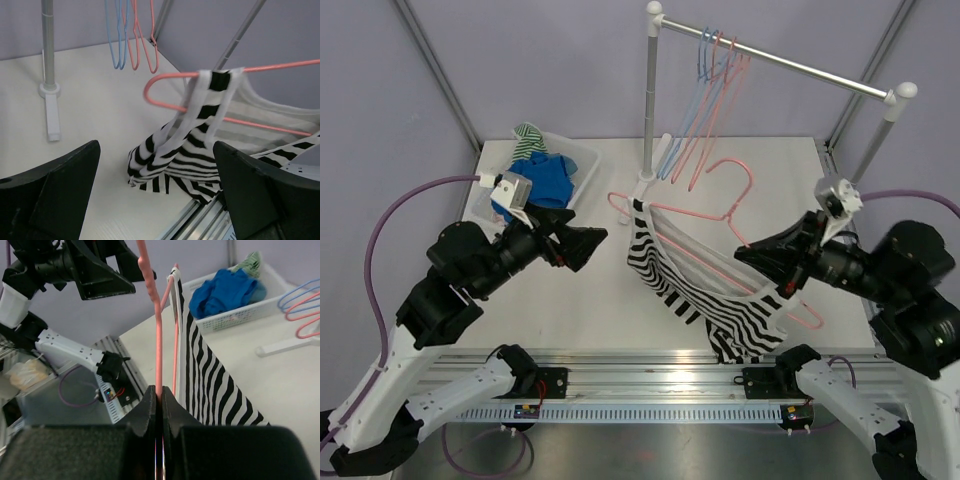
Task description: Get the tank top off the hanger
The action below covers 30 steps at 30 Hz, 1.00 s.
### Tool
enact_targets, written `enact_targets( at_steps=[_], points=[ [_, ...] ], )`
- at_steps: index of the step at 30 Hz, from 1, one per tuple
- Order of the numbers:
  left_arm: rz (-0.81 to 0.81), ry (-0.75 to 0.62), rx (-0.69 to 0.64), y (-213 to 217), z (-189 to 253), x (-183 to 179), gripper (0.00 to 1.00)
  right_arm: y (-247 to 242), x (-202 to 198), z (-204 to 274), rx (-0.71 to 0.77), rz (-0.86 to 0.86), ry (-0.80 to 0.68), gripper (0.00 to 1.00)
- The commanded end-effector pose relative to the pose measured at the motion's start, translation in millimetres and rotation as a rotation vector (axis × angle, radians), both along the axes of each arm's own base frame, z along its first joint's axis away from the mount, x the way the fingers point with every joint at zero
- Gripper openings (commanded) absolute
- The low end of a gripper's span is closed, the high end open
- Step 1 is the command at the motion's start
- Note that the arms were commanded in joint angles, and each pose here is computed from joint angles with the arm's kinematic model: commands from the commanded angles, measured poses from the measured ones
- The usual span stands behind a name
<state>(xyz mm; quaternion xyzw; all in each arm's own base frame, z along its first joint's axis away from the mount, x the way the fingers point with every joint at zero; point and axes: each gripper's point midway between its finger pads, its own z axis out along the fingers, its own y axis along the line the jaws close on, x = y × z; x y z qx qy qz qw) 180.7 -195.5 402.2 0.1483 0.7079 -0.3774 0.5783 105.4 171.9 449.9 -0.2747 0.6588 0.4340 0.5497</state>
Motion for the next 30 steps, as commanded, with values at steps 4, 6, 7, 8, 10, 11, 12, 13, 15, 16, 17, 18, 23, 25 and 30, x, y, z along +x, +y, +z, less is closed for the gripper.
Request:
enact_targets(
  at_steps=[4,6,7,8,10,11,12,13,15,16,17,18,23,25,30],
  points=[
    [0.039,-0.079,-0.049,5,25,5,0.99,38,16,20,0.093,0.207,-0.011,0.0],
    [0.071,-0.072,-0.038,8,20,11,0.97,45,29,16,0.097,0.209,0.012,0.0],
    [0.094,-0.072,-0.036,10,19,14,0.96,47,33,15,0.102,0.209,0.028,0.0],
    [0.102,-0.067,-0.024,9,15,17,0.94,49,36,15,0.106,0.212,0.032,0.0],
    [0.133,-0.053,-0.003,9,8,26,0.91,52,41,16,0.114,0.221,0.036,0.0],
    [0.141,-0.051,0.007,7,6,30,0.88,54,43,16,0.116,0.226,0.039,0.0],
    [0.145,-0.051,0.009,6,5,33,0.86,55,44,18,0.121,0.226,0.032,0.0],
    [0.15,-0.038,0.017,2,0,38,0.83,56,46,17,0.122,0.226,0.039,0.0],
    [0.144,-0.028,0.018,-4,-3,42,0.79,58,50,15,0.119,0.224,0.046,0.0],
    [0.144,-0.027,0.014,-7,-4,46,0.75,58,51,15,0.117,0.219,0.045,0.0],
    [0.144,-0.027,0.014,-9,-5,48,0.73,59,52,14,0.115,0.219,0.048,0.0],
    [0.144,-0.026,0.018,-11,-7,50,0.7,60,54,12,0.111,0.22,0.054,0.0],
    [0.144,-0.025,0.023,-17,-9,57,0.56,64,62,4,0.081,0.197,0.066,0.0],
    [0.144,-0.022,0.027,-19,-10,59,0.54,66,64,2,0.069,0.193,0.061,0.0],
    [0.124,-0.018,0.02,-22,-9,57,0.52,73,70,-5,0.027,0.169,0.051,0.0]
  ],
)
